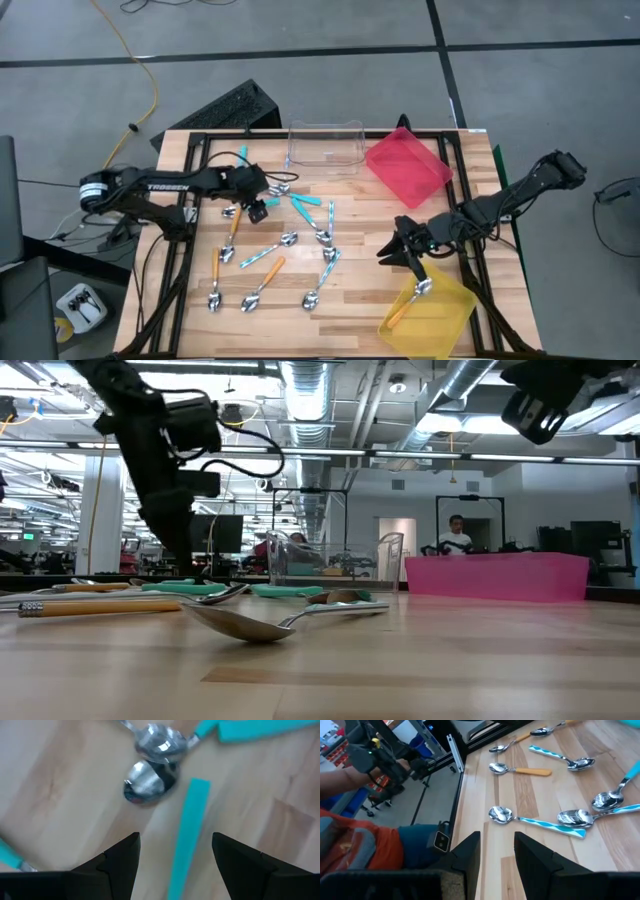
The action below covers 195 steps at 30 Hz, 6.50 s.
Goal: Sort silverware by color (type)
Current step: Put the blue spoon into the red bin
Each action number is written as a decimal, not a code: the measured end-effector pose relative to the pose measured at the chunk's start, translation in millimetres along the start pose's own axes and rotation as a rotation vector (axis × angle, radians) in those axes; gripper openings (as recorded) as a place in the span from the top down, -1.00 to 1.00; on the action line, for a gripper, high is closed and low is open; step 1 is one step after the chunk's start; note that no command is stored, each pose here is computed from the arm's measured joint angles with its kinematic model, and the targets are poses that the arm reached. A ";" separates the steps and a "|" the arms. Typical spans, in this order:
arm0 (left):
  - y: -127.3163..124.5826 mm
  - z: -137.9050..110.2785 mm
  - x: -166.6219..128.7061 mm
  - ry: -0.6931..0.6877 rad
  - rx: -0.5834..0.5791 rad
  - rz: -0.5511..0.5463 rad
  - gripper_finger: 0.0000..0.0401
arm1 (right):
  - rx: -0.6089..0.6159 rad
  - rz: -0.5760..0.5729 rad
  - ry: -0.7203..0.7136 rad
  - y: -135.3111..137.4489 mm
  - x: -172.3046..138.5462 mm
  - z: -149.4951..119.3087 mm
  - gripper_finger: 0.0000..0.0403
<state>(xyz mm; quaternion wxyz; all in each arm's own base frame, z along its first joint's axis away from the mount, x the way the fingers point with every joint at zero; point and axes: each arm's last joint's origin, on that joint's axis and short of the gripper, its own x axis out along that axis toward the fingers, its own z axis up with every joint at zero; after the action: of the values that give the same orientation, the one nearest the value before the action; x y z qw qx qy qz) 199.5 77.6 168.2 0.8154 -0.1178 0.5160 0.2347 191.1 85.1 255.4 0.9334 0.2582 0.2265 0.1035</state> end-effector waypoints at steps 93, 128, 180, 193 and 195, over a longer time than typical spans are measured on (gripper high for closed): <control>-31.1 -8.9 -19.6 -1.055 -0.228 -0.305 0.85 | -0.192 -0.537 -0.324 -13.7 -3.5 10.3 0.23; -107.3 29.1 -41.4 -1.192 -0.105 0.239 0.85 | -0.372 -0.617 -0.703 -59.8 113.4 101.9 -0.32; -138.9 45.8 -50.2 -1.360 0.043 0.219 0.85 | -0.338 -0.428 -0.693 -64.3 101.5 140.9 -0.18; -137.9 46.6 -47.8 -1.349 0.052 0.215 0.85 | -0.342 -0.439 -0.690 -69.5 99.9 143.3 0.58; -137.9 46.6 -47.6 -1.347 0.053 0.216 0.85 | -0.346 -0.430 -0.686 -69.9 99.8 143.5 0.62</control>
<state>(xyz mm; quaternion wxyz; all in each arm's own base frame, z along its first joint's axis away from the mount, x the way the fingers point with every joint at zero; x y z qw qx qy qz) 288.7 -33.5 224.5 0.9332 0.1261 -0.0897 0.3243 352.2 -5.4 291.1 0.9844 0.0645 -0.0688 -0.1485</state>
